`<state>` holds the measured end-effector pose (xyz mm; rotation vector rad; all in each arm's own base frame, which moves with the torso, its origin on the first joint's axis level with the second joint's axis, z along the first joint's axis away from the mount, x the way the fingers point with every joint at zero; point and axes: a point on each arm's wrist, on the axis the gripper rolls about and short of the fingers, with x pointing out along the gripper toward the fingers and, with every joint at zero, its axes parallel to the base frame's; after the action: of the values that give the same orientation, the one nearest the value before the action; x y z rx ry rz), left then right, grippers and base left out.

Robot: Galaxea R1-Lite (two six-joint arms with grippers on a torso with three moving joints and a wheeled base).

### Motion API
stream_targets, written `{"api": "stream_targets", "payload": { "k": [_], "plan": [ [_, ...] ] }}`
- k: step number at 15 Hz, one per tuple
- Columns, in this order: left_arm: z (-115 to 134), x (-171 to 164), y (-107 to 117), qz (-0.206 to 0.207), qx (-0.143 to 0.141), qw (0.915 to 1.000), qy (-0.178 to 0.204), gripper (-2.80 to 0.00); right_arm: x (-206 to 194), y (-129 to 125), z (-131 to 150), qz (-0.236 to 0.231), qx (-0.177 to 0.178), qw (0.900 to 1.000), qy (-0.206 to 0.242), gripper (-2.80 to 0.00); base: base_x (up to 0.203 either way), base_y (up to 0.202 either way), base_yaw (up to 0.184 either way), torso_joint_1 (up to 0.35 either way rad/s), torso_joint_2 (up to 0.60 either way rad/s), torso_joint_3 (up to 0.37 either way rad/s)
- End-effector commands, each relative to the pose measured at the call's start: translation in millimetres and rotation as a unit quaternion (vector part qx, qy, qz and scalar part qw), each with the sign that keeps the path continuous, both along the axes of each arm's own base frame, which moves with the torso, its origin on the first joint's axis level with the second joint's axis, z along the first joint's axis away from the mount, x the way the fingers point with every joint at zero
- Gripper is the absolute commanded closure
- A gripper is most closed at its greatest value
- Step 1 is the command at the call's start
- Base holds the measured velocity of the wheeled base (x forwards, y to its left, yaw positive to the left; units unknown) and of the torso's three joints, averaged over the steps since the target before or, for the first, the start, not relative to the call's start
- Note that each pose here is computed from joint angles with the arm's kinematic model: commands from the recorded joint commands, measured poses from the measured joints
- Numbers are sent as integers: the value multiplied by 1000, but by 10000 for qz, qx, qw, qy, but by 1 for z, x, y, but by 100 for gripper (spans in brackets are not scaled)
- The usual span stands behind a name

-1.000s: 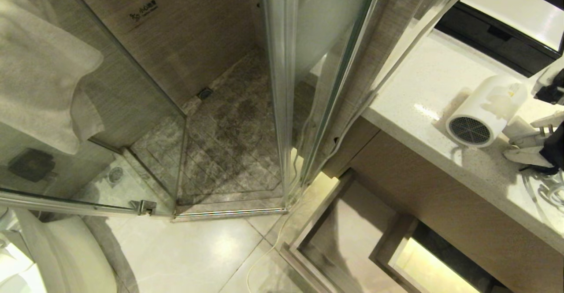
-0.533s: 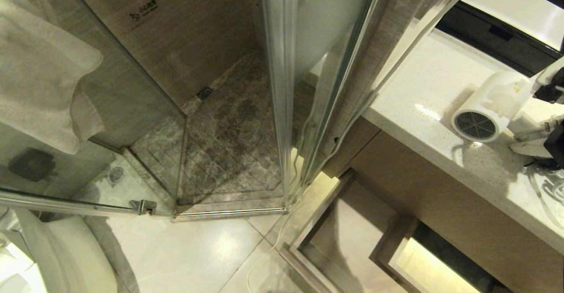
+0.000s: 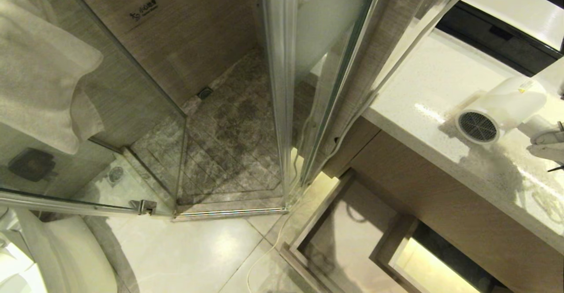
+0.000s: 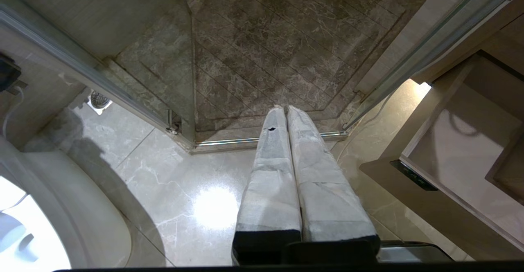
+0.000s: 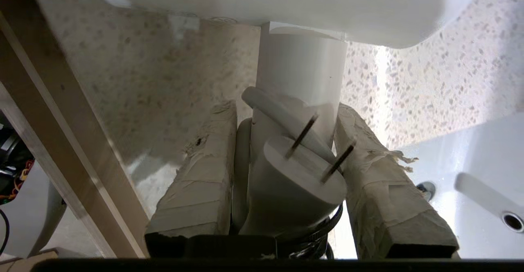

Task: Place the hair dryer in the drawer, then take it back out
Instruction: Pick up the hairdryer

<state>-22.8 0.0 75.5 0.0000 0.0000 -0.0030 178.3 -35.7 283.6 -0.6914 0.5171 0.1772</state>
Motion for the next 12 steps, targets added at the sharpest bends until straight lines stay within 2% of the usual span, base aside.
{"api": "stream_targets", "payload": {
  "k": [1,5,12],
  "plan": [
    [0,0,0,0,0,10000,8,0,-23,5,3,10,-55,9998,-203,0,0,0,0,0,0,0],
    [0,0,0,0,0,10000,8,0,-45,10,0,-114,137,9993,-341,0,0,0,0,0,0,0],
    [0,0,0,0,0,10000,8,0,-71,16,-5,-100,110,9985,-531,0,0,0,0,0,0,0]
  ]
}}
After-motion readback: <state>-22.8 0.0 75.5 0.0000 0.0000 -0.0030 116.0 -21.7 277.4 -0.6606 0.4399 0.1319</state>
